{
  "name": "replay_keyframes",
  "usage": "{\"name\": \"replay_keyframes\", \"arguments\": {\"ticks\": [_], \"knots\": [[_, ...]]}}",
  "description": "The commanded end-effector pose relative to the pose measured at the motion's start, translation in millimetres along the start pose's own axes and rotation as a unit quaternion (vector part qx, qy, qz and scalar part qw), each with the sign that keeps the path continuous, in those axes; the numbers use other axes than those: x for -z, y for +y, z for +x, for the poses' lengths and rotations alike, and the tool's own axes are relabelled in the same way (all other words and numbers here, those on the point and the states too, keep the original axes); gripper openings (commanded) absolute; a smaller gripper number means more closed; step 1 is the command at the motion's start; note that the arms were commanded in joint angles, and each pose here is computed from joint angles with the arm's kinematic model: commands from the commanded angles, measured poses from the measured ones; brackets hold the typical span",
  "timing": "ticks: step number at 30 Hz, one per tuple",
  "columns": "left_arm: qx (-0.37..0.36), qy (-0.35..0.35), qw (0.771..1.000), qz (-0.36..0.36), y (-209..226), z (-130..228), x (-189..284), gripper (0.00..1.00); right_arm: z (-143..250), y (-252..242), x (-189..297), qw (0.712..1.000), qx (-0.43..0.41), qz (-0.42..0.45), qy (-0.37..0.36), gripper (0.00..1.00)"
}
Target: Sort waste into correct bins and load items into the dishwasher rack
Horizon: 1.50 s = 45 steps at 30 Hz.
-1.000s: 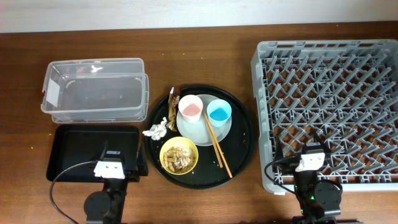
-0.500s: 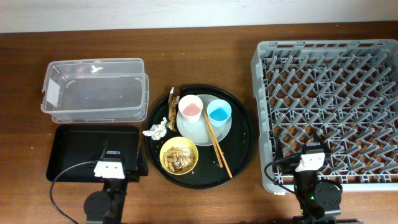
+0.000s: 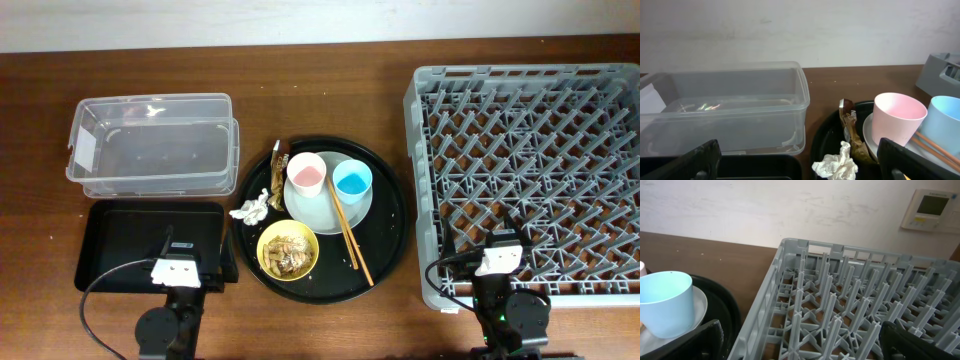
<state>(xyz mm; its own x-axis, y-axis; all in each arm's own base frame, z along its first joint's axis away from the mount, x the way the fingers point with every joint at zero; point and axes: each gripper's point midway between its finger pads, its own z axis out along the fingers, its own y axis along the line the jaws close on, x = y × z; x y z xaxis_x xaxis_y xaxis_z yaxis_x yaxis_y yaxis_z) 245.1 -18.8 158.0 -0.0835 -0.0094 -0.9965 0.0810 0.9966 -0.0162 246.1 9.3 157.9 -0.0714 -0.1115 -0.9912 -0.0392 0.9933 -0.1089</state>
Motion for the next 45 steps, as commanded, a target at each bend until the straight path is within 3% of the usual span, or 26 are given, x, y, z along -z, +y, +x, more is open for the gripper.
{"name": "replay_keyframes", "arguments": {"ticks": [1, 6, 13, 22, 27, 30, 35, 41, 45], "knots": [[-0.009, -0.002, 1.0, 0.008, -2, 1, 0, 0.99, 3, 0, 0, 1.0, -0.002, 0.003, 0.003, 0.98], [0.011, -0.024, 0.999, 0.047, -16, -10, 1, 0.99, 3, 0, 0, 1.0, -0.002, 0.003, 0.003, 0.98], [0.002, -0.075, 0.984, 0.159, -54, -44, 15, 0.99, 3, 0, 0, 1.0, -0.002, 0.003, 0.003, 0.98], [0.029, -0.042, 0.985, 0.163, -57, -108, 45, 0.99, 3, 0, 0, 1.0, -0.002, 0.003, 0.003, 0.98], [0.031, 0.016, 0.986, 0.161, -57, -148, 45, 0.99, 3, 0, 0, 1.0, -0.002, 0.003, 0.003, 0.98], [0.042, 0.077, 0.984, 0.157, -57, -154, 32, 0.99, 3, 0, 0, 1.0, -0.002, 0.003, 0.003, 0.98], [0.072, 0.229, 0.959, 0.152, -58, -143, 4, 0.99, 3, 0, 0, 1.0, -0.002, 0.003, 0.003, 0.98], [0.109, 0.291, 0.922, 0.231, -85, -128, -14, 0.99, 3, 0, 0, 1.0, -0.002, 0.003, 0.003, 0.98], [0.115, 0.315, 0.914, 0.227, -85, -116, -23, 0.99, 3, 0, 0, 1.0, -0.002, 0.003, 0.003, 0.98]]}}
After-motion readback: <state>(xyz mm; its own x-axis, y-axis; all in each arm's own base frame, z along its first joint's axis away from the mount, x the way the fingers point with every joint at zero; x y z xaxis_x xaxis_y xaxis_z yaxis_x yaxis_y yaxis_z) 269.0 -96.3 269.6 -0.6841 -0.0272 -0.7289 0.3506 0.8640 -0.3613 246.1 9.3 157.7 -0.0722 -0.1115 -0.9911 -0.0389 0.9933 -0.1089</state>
